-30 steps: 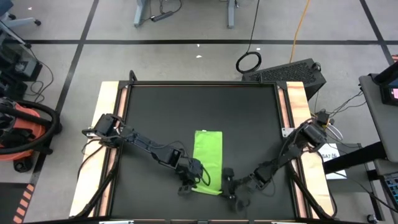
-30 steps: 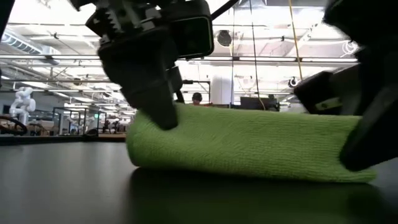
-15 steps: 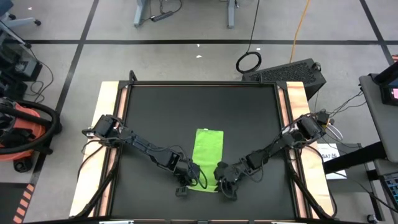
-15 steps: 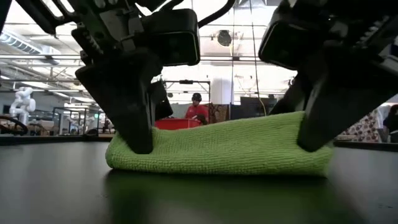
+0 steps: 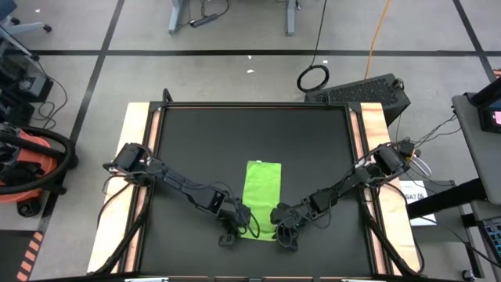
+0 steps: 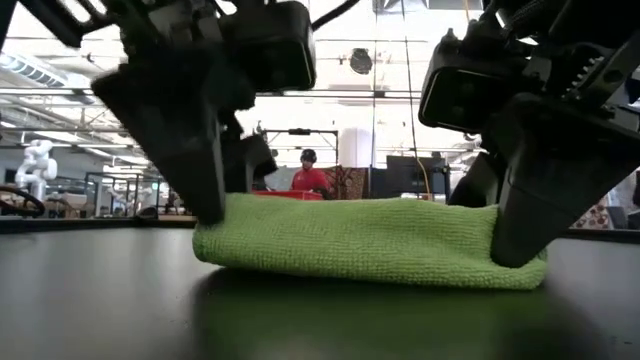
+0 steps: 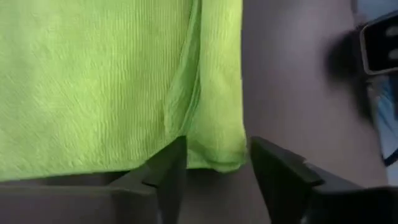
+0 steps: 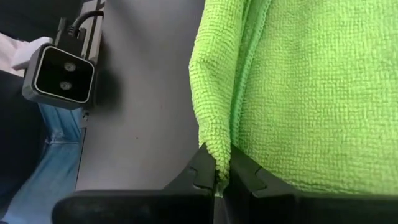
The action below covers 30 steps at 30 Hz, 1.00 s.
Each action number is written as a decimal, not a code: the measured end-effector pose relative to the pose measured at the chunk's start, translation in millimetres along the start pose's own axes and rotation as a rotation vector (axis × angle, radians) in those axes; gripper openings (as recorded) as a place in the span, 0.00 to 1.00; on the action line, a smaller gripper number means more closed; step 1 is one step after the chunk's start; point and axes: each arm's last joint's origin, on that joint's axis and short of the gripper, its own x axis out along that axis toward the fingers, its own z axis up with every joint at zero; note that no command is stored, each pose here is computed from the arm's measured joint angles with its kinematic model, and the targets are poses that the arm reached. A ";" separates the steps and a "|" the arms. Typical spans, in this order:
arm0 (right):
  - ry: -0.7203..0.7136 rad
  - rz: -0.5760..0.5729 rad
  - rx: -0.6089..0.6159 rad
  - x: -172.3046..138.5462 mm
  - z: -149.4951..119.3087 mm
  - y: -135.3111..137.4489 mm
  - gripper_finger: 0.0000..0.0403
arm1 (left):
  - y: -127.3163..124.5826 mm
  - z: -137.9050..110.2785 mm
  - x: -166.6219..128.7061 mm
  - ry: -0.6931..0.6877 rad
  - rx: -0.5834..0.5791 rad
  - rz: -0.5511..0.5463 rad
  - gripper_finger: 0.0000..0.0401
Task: Roll towel into tight, uniform cylinder
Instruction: Roll the green towel
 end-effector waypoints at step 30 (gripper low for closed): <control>-0.035 0.015 0.041 -0.3 4.4 -0.4 0.02 | -95.8 -48.4 23.7 -0.108 0.833 0.476 0.57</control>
